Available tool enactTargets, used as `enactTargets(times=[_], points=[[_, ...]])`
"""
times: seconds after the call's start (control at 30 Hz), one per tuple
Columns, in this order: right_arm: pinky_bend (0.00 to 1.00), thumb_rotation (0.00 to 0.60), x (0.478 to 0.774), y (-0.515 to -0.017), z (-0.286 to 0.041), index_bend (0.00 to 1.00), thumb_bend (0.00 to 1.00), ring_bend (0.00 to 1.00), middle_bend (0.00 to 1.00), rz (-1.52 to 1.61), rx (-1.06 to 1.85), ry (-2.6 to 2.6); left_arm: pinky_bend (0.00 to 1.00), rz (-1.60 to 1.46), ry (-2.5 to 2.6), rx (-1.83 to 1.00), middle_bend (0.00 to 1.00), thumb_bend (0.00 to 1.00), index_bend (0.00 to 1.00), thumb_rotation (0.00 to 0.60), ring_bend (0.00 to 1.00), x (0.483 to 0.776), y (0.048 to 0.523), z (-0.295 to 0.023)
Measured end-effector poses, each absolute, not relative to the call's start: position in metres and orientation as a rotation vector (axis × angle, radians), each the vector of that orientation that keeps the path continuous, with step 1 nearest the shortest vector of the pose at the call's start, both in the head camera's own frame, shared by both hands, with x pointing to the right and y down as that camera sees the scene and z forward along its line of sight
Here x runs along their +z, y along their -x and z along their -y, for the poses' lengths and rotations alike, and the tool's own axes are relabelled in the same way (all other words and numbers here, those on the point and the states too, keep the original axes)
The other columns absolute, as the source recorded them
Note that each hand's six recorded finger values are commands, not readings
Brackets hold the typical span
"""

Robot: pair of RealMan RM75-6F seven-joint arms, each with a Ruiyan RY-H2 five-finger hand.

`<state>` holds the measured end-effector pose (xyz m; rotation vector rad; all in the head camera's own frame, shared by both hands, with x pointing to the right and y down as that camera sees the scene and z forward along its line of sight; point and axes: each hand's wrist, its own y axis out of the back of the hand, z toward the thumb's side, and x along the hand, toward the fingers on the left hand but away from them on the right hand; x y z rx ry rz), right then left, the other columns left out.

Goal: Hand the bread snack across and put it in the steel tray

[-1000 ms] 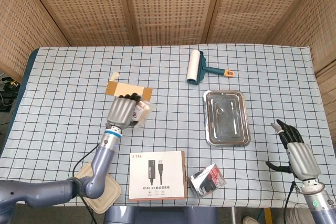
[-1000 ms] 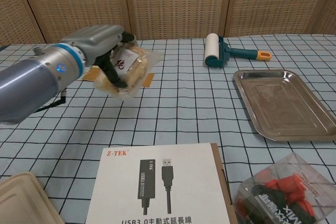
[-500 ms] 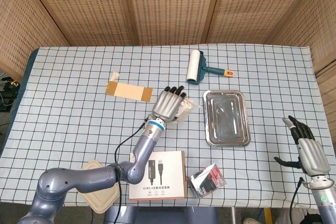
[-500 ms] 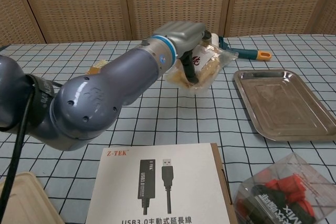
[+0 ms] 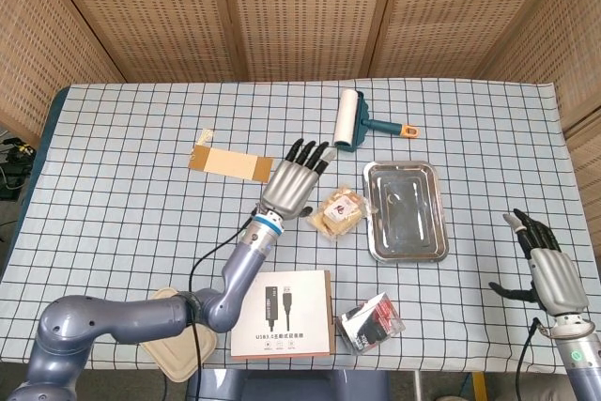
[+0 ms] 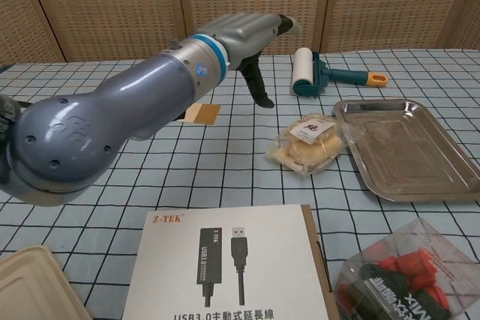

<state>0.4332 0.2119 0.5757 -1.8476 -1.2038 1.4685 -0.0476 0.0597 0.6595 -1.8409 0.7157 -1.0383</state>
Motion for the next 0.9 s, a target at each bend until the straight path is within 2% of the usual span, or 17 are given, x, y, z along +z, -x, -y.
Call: enactTargets(times=[0.17, 0.37, 0.7, 0.9], points=[[0.00, 0.600, 0.579, -0.429, -0.213, 0.01, 0.10, 0.00, 0.00, 1.178, 1.476, 1.840, 0.00, -0.751, 1.837, -1.055, 0.00, 0.09, 0.00, 0.600, 0.00, 0.645, 0.091, -0.063], [0.00, 0.600, 0.583, -0.424, -0.213, 0.01, 0.10, 0.00, 0.00, 1.151, 1.482, 1.830, 0.00, -0.811, 1.746, -1.116, 0.00, 0.09, 0.00, 0.600, 0.00, 0.623, 0.178, -0.077], [0.00, 0.600, 0.595, -0.412, -0.204, 0.01, 0.10, 0.00, 0.00, 1.124, 1.492, 1.818, 0.00, -0.966, 1.569, -1.287, 0.00, 0.09, 0.00, 0.600, 0.00, 0.581, 0.339, -0.130], [0.00, 0.600, 0.601, -0.375, -0.174, 0.01, 0.10, 0.00, 0.00, 1.066, 1.404, 1.839, 0.00, -1.076, 1.505, -1.362, 0.00, 0.09, 0.00, 0.600, 0.00, 0.560, 0.404, -0.164]])
